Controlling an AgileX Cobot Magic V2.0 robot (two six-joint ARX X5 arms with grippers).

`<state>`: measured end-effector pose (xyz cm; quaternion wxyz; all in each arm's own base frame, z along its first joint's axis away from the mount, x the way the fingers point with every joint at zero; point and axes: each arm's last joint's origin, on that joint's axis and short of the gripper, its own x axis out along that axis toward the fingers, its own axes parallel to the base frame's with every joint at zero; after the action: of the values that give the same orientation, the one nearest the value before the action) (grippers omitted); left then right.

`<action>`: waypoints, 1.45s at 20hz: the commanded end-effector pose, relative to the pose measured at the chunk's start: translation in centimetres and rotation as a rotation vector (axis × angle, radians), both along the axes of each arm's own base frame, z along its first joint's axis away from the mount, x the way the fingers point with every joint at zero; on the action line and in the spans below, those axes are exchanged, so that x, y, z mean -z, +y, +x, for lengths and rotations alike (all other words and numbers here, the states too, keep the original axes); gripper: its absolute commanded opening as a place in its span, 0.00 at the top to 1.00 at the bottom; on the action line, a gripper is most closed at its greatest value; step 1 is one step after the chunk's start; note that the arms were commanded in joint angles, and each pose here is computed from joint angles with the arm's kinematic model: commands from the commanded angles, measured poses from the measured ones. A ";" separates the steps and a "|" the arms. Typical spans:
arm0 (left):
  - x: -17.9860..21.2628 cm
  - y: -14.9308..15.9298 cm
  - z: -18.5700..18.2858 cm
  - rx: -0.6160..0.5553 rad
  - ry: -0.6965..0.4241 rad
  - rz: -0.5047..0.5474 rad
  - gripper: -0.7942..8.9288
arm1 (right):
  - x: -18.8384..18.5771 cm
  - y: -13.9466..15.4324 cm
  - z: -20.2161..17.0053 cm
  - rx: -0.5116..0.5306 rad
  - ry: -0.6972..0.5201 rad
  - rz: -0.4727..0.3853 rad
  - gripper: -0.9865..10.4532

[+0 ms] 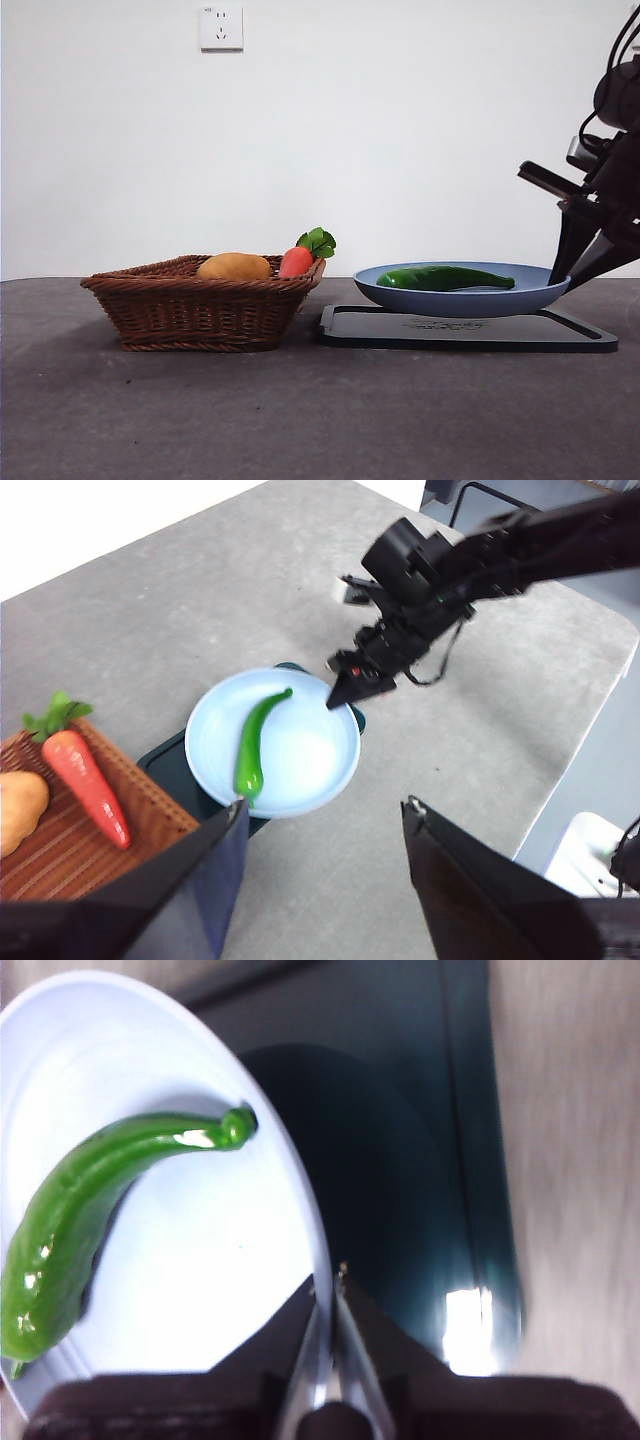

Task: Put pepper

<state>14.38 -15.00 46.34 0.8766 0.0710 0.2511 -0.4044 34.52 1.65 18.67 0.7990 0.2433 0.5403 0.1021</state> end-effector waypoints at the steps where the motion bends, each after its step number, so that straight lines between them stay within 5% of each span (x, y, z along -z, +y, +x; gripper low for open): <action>1: -0.4 -0.2 -0.1 0.011 -0.015 0.001 0.64 | 0.5 0.1 1.8 -0.006 -0.017 0.003 0.91; 9: -0.5 -0.2 0.0 -0.001 -0.025 0.001 0.64 | 2.6 0.1 2.6 -0.020 0.009 -0.003 0.91; 14: -0.4 -0.1 0.1 -0.034 -0.033 0.021 0.64 | 2.3 0.1 2.5 -0.021 0.011 0.000 0.77; 18: -0.1 0.0 0.1 -0.039 -0.024 0.050 0.64 | -0.6 -0.2 1.2 -0.057 -0.033 -0.025 0.74; 22: 0.4 0.1 0.2 -0.086 -0.017 0.128 0.64 | -6.5 0.1 -2.7 -0.140 -0.112 -0.060 0.74; 29: 0.6 0.2 0.1 -0.077 -0.013 0.148 0.64 | -15.7 3.0 -14.9 -0.373 -0.266 -0.094 0.75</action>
<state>14.49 -14.56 45.32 0.8849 0.1251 0.2872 -0.3447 19.02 4.60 34.22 0.8383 0.0935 0.4751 0.2507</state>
